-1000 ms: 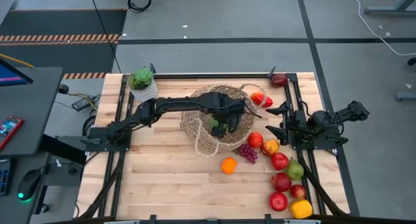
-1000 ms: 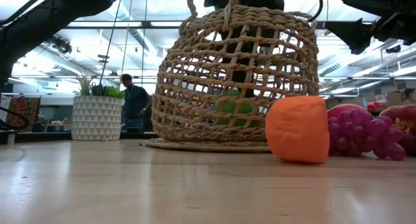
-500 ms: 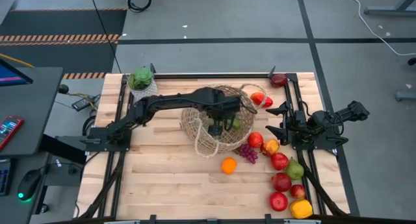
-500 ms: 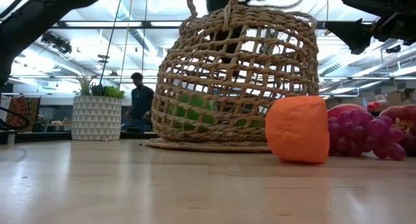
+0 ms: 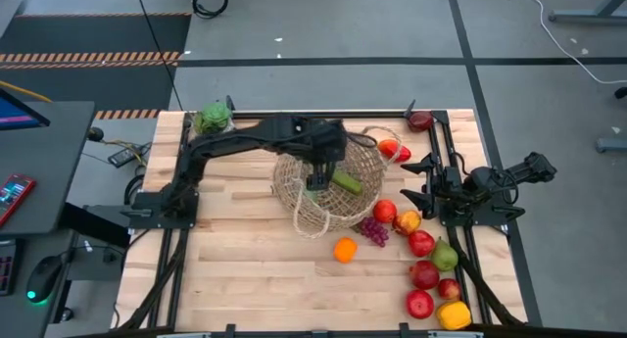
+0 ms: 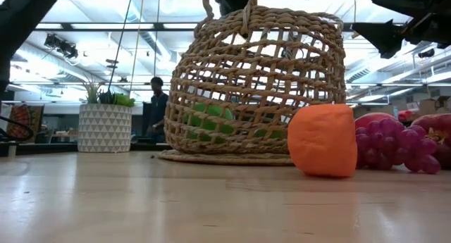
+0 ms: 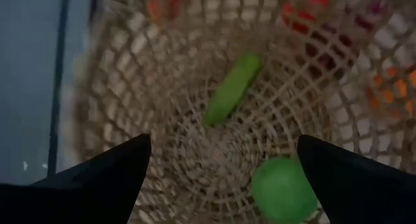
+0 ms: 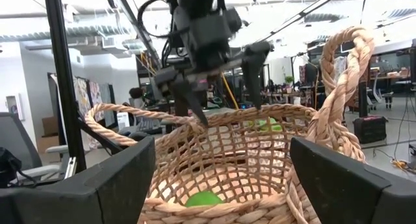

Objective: Build produce basket
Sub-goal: Put the red apple into the woven basket

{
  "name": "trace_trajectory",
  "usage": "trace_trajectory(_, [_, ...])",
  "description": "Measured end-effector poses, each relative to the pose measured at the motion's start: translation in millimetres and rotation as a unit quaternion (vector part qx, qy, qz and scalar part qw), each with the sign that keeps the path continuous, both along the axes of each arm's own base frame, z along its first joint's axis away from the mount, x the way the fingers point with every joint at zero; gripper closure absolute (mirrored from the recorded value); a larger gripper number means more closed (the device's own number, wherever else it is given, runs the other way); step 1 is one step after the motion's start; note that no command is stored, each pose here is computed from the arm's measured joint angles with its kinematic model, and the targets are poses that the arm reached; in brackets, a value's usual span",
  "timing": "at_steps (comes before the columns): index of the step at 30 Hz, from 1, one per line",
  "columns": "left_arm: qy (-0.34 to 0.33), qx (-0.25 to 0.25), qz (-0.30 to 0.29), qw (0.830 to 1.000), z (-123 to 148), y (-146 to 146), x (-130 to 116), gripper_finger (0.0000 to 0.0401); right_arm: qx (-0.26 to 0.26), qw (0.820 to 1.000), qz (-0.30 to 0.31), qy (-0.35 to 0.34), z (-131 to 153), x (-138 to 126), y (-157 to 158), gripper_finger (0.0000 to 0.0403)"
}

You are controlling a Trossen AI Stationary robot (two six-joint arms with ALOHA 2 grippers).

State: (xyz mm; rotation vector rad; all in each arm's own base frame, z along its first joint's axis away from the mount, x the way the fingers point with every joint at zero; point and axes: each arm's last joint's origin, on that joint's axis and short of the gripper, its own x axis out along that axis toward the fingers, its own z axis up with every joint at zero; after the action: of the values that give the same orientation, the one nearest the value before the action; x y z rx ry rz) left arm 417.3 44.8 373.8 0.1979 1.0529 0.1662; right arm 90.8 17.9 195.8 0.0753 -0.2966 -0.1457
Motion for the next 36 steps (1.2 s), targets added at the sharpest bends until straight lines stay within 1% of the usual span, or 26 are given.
trace_trajectory(7, [-0.051, 0.017, 0.012, 0.998, 32, -1, -20, 0.0007, 0.001, 1.0, 0.0, -0.003, 1, 0, 0, 0.0043])
trace_trajectory(10, [-0.078, 0.021, 0.036, 0.996, 46, 1, -31, 0.0007, 0.001, 1.0, 0.0, -0.003, 1, 0, 0, 0.0043])
trace_trajectory(14, [-0.122, 0.004, 0.086, 0.989, 67, 8, -50, 0.0007, 0.001, 1.0, 0.0, -0.003, 0, 0, 0, 0.0043])
trace_trajectory(17, [-0.153, -0.011, 0.119, 0.981, 83, 14, -68, 0.0009, 0.001, 1.0, 0.0, -0.003, 1, 0, 0, 0.0043])
trace_trajectory(19, [-0.173, -0.009, 0.139, 0.975, 96, 16, -83, 0.0012, 0.001, 1.0, 0.0, -0.003, 0, 0, 0, 0.0043])
trace_trajectory(26, [-0.24, 0.042, 0.192, 0.951, 137, 14, -138, 0.0026, 0.001, 1.0, 0.0, -0.003, 0, 0, 0, 0.0043])
trace_trajectory(29, [-0.259, 0.053, 0.203, 0.943, 150, 10, -163, 0.0035, 0.001, 1.0, 0.0, -0.003, 0, 0, 0, 0.0043])
trace_trajectory(33, [-0.283, 0.042, 0.214, 0.934, 163, 6, -192, 0.0047, 0.001, 1.0, 0.0, -0.002, 0, 0, 0, 0.0043])
trace_trajectory(36, [-0.293, 0.03, 0.216, 0.931, 167, -1, -206, 0.0055, 0.001, 1.0, 0.0, -0.002, 0, 0, 0, 0.0043])
